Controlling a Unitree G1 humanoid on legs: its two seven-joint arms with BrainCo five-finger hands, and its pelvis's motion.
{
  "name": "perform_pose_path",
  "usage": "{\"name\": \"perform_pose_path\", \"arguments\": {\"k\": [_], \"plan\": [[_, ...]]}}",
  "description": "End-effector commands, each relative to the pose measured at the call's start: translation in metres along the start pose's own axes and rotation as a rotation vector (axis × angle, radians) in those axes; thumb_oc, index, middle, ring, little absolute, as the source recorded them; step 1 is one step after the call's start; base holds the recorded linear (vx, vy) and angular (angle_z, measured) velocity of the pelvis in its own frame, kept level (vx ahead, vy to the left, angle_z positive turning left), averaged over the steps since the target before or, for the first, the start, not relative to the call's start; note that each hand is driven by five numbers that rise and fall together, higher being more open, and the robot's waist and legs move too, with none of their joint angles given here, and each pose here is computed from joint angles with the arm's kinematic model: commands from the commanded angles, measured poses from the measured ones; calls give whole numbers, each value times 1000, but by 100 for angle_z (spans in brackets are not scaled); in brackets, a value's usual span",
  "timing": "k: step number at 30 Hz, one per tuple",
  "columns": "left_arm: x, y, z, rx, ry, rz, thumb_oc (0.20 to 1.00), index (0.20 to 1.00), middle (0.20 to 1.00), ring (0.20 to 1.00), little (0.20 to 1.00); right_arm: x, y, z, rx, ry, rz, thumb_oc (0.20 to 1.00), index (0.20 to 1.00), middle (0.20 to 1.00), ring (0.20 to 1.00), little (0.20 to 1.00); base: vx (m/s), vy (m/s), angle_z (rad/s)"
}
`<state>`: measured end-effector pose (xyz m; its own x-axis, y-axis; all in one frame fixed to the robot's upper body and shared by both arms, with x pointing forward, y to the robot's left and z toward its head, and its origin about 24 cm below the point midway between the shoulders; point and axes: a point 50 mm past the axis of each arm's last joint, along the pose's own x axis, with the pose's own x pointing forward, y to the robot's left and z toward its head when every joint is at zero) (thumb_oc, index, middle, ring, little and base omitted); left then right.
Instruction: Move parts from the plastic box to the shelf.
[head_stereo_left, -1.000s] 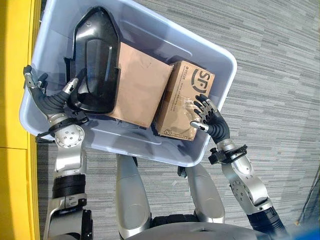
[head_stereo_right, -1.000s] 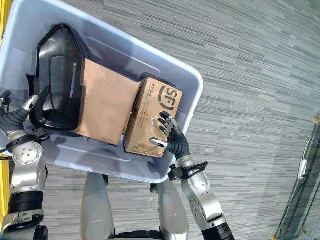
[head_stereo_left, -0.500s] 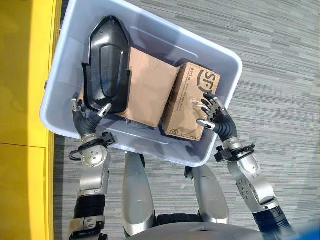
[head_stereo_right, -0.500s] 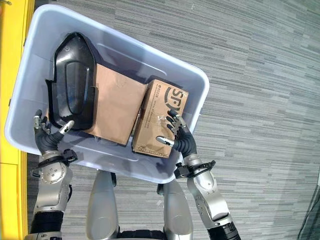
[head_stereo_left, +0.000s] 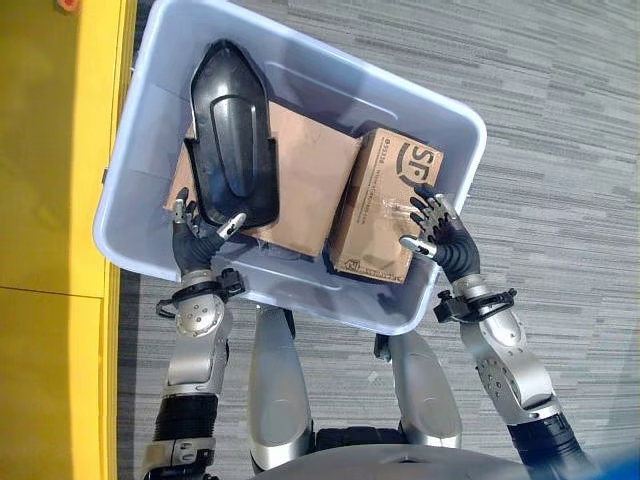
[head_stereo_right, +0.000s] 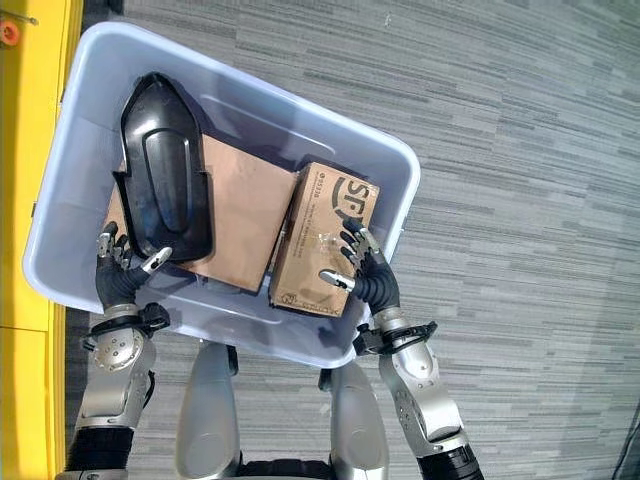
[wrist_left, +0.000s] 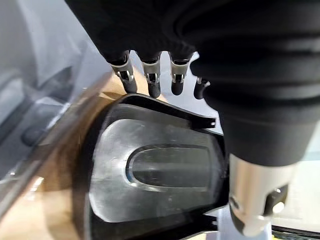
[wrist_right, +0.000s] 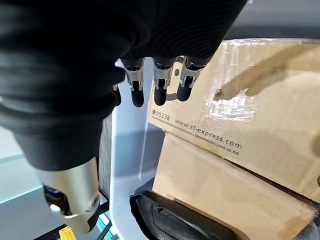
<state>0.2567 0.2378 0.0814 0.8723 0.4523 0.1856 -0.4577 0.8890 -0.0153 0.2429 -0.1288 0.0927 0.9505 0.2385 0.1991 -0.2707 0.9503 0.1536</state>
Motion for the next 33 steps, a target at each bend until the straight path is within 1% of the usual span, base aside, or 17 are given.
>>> {"name": "perform_pose_path", "arguments": {"k": [1, 9, 19, 27, 33], "plan": [[11, 26, 36, 56, -184, 92, 1000, 1000, 1000, 1000, 1000, -3, 2, 25, -7, -129, -5, 1000, 1000, 1000, 1000, 1000, 0, 0, 0], [10, 44, 58, 79, -291, 202, 1000, 1000, 1000, 1000, 1000, -4, 5, 27, -5, -140, 11, 1000, 1000, 1000, 1000, 1000, 0, 1, 2], [16, 46, 70, 103, -353, 231, 1000, 1000, 1000, 1000, 1000, 0, 6, 30, -17, -157, 18, 1000, 1000, 1000, 1000, 1000, 0, 1, 0], [30, 34, 68, 73, -332, 211, 1000, 1000, 1000, 1000, 1000, 2, 10, 29, 1, -152, 30, 1000, 1000, 1000, 1000, 1000, 0, 0, 0], [39, 29, 52, 69, -252, 193, 1000, 1000, 1000, 1000, 1000, 1, 9, 25, 16, -131, 25, 1000, 1000, 1000, 1000, 1000, 0, 0, 0]]}}
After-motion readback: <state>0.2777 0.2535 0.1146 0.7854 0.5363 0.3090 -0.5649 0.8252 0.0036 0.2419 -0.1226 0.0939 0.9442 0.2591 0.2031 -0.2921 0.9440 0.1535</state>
